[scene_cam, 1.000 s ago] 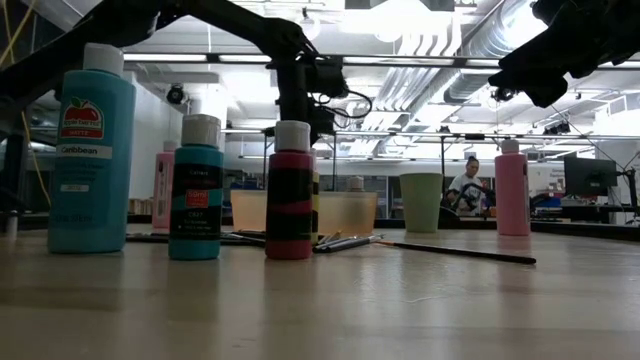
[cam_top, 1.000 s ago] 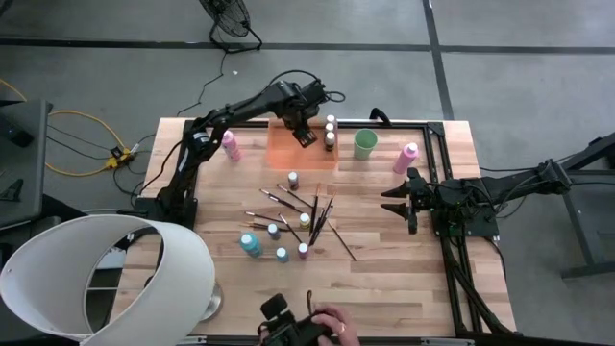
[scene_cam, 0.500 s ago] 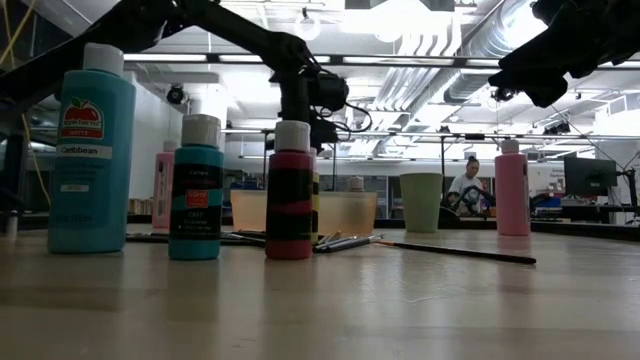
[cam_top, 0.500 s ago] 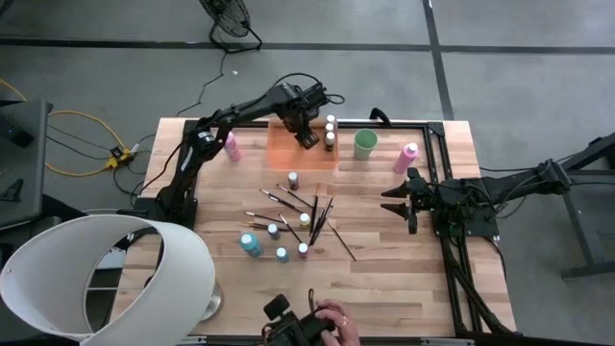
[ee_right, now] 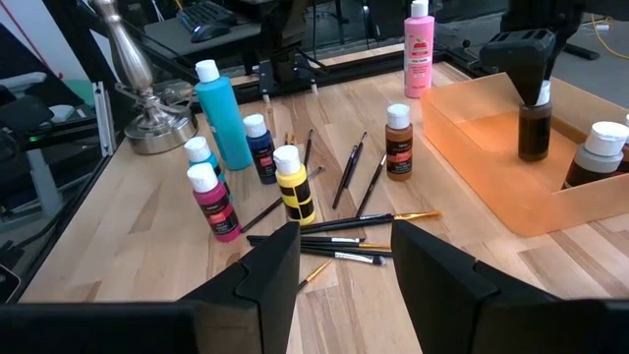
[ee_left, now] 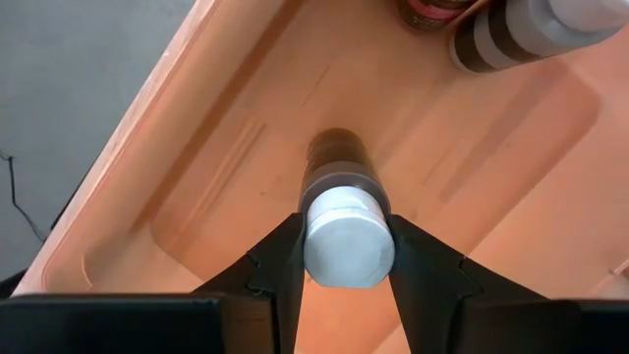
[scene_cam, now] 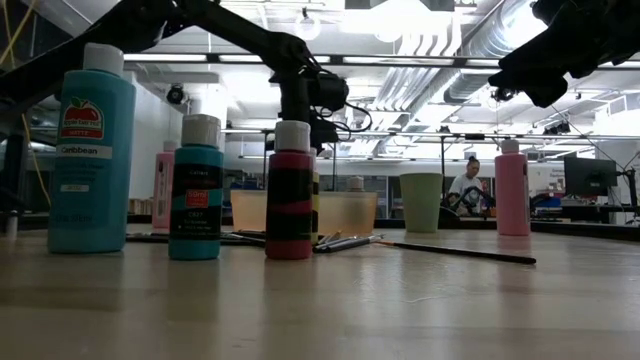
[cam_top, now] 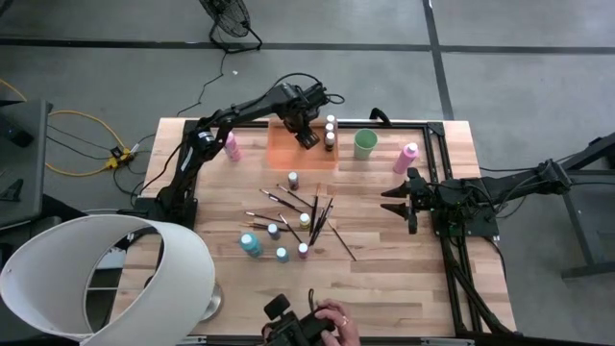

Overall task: Pick & Place Paint Supplies
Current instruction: Put the small brown paint bottle into the orange bin, then put the small orange paint bottle into the orange bin

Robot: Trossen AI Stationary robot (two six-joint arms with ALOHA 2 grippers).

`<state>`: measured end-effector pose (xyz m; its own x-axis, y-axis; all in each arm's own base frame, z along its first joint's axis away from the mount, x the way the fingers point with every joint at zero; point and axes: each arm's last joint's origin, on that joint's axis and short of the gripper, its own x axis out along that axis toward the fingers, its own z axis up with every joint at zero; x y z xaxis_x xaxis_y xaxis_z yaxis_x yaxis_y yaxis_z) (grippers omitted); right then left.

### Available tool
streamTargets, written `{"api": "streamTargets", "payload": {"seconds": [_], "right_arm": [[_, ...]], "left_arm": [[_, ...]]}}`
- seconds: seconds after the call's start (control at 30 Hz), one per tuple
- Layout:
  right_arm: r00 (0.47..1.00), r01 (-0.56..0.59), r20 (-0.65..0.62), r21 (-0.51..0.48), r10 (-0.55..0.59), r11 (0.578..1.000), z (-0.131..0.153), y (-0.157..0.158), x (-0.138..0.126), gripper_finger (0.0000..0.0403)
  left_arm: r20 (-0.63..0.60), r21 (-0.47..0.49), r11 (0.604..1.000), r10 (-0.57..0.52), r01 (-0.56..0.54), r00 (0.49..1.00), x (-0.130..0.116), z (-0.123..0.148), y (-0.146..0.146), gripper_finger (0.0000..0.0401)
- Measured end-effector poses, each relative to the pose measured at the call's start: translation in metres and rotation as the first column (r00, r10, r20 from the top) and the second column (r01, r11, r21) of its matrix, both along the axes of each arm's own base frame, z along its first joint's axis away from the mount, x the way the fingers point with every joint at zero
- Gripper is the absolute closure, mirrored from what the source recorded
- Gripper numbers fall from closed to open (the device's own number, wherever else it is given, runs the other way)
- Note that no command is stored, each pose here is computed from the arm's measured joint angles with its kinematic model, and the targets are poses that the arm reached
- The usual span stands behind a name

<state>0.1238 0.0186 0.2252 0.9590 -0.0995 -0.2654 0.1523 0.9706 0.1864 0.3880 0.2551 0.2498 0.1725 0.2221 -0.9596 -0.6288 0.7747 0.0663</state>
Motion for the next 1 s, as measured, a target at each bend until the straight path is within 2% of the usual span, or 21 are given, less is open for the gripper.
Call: {"api": "streamTargets", "payload": {"seconds": [0.43,0.6,0.77,0.87,1.0], "right_arm": [[1.0,0.0,0.0,0.0,0.0,1.0,0.0,0.0,0.0,0.0247],[1.0,0.0,0.0,0.0,0.0,1.0,0.0,0.0,0.0,0.0247],[1.0,0.0,0.0,0.0,0.0,1.0,0.0,0.0,0.0,0.0247],[1.0,0.0,0.0,0.0,0.0,1.0,0.0,0.0,0.0,0.0247],[1.0,0.0,0.001,0.0,0.0,1.0,0.0,0.0,0.0,0.0247]], "left_arm": [[-0.019,0.028,1.0,0.001,0.0,1.0,0.0,-0.001,0.001,0.0173],[-0.02,0.03,1.0,0.0,0.0,1.0,0.0,0.003,0.0,0.0165],[-0.023,0.078,0.997,0.003,-0.001,1.0,-0.001,0.03,-0.005,0.0164],[-0.055,0.058,0.998,0.011,-0.008,0.998,-0.005,0.046,-0.017,0.0164],[-0.095,0.018,1.0,-0.013,0.015,0.995,-0.013,0.062,-0.047,0.0164]]}}
